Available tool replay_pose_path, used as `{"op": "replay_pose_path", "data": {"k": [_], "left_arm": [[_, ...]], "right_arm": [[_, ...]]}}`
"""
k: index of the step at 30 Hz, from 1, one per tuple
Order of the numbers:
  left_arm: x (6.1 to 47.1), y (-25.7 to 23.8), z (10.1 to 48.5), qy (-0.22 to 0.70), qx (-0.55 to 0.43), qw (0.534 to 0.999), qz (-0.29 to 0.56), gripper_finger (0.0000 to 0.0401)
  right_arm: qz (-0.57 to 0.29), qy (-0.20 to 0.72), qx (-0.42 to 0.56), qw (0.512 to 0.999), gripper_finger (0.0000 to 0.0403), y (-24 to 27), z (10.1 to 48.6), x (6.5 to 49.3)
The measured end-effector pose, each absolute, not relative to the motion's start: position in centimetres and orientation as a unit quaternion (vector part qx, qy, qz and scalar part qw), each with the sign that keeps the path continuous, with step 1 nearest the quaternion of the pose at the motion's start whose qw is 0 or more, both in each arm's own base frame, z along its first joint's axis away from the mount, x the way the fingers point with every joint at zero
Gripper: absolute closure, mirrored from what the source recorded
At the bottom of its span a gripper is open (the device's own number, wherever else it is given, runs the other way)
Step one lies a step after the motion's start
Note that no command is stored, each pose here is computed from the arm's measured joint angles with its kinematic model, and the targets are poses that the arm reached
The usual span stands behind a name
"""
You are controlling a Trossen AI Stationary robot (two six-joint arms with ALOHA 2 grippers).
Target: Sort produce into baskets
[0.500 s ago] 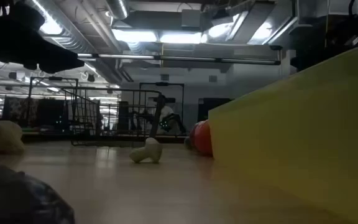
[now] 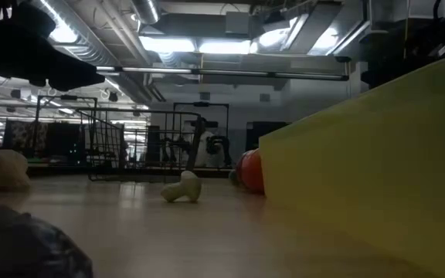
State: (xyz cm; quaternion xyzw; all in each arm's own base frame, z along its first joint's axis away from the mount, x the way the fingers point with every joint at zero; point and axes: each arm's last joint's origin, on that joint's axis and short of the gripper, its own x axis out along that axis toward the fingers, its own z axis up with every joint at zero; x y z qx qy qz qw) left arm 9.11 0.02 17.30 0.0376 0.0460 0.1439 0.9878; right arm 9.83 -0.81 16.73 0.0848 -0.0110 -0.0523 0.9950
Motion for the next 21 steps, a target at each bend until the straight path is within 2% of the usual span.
{"op": "replay_pose_path", "data": {"k": [21], "left_arm": [[9.11, 0.01, 17.3, 0.048, 0.053, 0.987, 0.143, 0.012]], "right_arm": [[-0.052, -0.011, 0.085, 0.995, 0.0402, -0.81, 16.73, 9.83]]}}
